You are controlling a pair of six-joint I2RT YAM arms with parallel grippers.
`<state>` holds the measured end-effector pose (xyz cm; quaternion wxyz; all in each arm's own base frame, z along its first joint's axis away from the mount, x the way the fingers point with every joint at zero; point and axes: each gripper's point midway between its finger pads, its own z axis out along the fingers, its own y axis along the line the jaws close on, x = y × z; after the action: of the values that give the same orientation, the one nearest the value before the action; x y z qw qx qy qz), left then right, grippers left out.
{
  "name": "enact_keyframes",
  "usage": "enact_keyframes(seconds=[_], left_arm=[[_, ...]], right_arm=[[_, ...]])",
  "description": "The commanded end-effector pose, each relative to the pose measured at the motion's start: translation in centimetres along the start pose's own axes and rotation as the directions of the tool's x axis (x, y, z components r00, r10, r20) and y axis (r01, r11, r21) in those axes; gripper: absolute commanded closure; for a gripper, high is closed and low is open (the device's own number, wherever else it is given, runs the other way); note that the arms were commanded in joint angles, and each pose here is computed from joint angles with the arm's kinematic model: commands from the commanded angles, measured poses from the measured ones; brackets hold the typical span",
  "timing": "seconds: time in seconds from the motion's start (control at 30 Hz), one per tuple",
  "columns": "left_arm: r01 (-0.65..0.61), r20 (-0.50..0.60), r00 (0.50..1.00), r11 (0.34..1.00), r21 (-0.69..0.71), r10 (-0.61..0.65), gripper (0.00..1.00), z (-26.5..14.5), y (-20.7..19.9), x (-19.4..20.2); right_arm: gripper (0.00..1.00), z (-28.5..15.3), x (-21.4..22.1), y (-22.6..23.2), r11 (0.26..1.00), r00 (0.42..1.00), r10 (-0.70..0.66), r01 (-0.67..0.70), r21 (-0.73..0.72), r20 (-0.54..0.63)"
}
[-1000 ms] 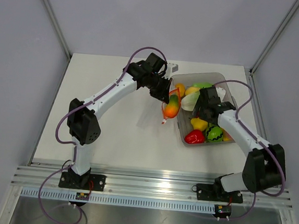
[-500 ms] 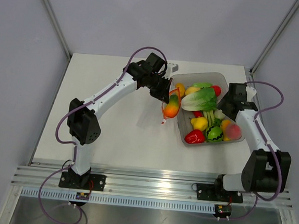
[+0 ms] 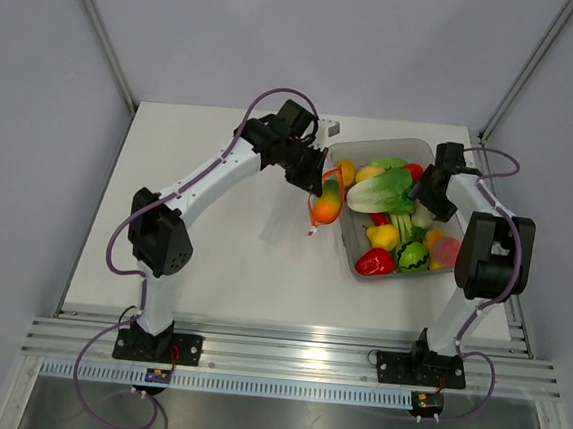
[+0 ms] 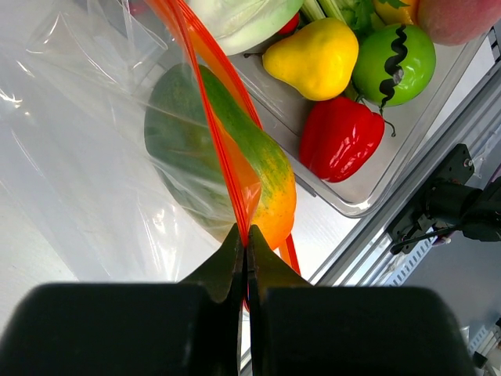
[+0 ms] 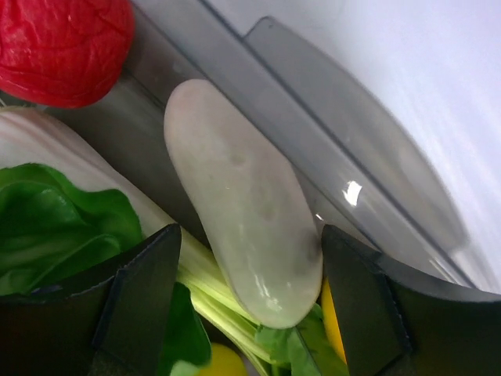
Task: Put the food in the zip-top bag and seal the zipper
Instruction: Adjust the fake vegetable in the bin.
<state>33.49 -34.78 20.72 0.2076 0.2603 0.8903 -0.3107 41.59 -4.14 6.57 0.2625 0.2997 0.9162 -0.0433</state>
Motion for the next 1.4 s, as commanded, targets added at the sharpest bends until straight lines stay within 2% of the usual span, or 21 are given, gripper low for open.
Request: enact_keyframes(seconds=[0.0, 0.1, 0.13, 0.17, 0.27, 0.43, 0.6, 0.67, 0.83, 0.93, 1.03, 1.07, 1.17, 1.27, 1.37], left_arm=[[-0.051, 0.095, 0.994, 0.998, 0.034, 0.048, 1.00, -2.7, -1.6, -2.4], [-0.048, 0.096, 0.994, 0.998, 0.039, 0.044, 1.00, -2.6, -1.6, -2.4], [-0.046, 0.095, 0.995, 0.998, 0.041, 0.042, 1.00, -2.6, -1.7, -2.4], [-0.048, 0.097, 0.994, 0.998, 0.045, 0.043, 1.00, -2.7, -1.8, -2.4], [-0.047, 0.096, 0.994, 0.998, 0.049, 0.042, 1.00, -2.6, -1.8, -2.4], [-0.042, 0.099, 0.995, 0.997, 0.069, 0.035, 1.00, -2.4, -2.1, -2.5], [-0.052, 0.112, 0.993, 0.996, 0.073, 0.044, 1.00, -2.9, -2.4, -2.9], [-0.057, 0.120, 0.992, 0.995, 0.077, 0.047, 1.00, -3.1, -2.6, -3.1], [-0.065, 0.136, 0.989, 0.995, 0.077, 0.054, 1.00, -3.6, -2.8, -3.6], [-0.059, 0.134, 0.990, 0.995, 0.079, 0.048, 1.00, -3.5, -2.8, -3.6], [-0.053, 0.134, 0.990, 0.995, 0.088, 0.040, 1.00, -3.4, -2.9, -3.6], [-0.052, 0.136, 0.990, 0.995, 0.089, 0.039, 1.00, -3.4, -2.9, -3.7], [-0.053, 0.137, 0.990, 0.995, 0.088, 0.041, 1.00, -3.6, -3.0, -3.5], [-0.054, 0.140, 0.989, 0.995, 0.083, 0.042, 1.00, -3.7, -2.9, -3.5], [-0.055, 0.143, 0.989, 0.995, 0.083, 0.043, 1.00, -3.9, -3.0, -3.5]], right_arm=[[0.20, 0.7, -0.6, 2.1, 0.995, 1.000, -0.018, 0.016, -0.096, -0.020], [0.29, 1.2, 0.0, 2.5, 0.993, 0.999, -0.013, 0.008, -0.118, -0.044], [0.45, 0.8, -0.3, 2.3, 0.994, 1.000, -0.006, 0.002, -0.109, -0.029], [0.53, 0.3, -0.8, 2.4, 0.993, 1.000, 0.003, -0.003, -0.115, -0.003], [0.73, -2.0, -1.9, 1.7, 0.993, 0.997, 0.031, -0.024, -0.114, 0.067], [0.73, -7.1, -4.2, 0.4, 0.992, 0.978, 0.075, -0.054, -0.114, 0.195], [0.73, -10.5, -3.7, -1.0, 0.989, 0.966, 0.103, -0.073, -0.131, 0.238], [0.73, -10.9, -2.3, -0.5, 0.981, 0.974, 0.097, -0.059, -0.185, 0.207], [0.71, -13.7, 1.7, 2.6, 0.892, 0.987, 0.080, -0.008, -0.453, 0.140], [0.69, -14.0, 3.5, 3.7, 0.865, 0.991, 0.044, 0.027, -0.501, 0.128], [0.57, -13.5, 5.4, 4.9, 0.859, 0.995, -0.024, 0.072, -0.507, 0.102], [0.37, -13.8, 5.0, 5.1, 0.863, 0.993, -0.037, 0.088, -0.498, 0.111], [0.18, -13.7, 4.3, 3.9, 0.907, 0.989, -0.046, 0.100, -0.408, 0.141], [0.15, -15.9, 2.8, 3.2, 0.910, 0.978, 0.006, 0.082, -0.406, 0.210], [0.19, -18.5, 2.2, 4.0, 0.881, 0.968, 0.053, 0.069, -0.467, 0.244]])
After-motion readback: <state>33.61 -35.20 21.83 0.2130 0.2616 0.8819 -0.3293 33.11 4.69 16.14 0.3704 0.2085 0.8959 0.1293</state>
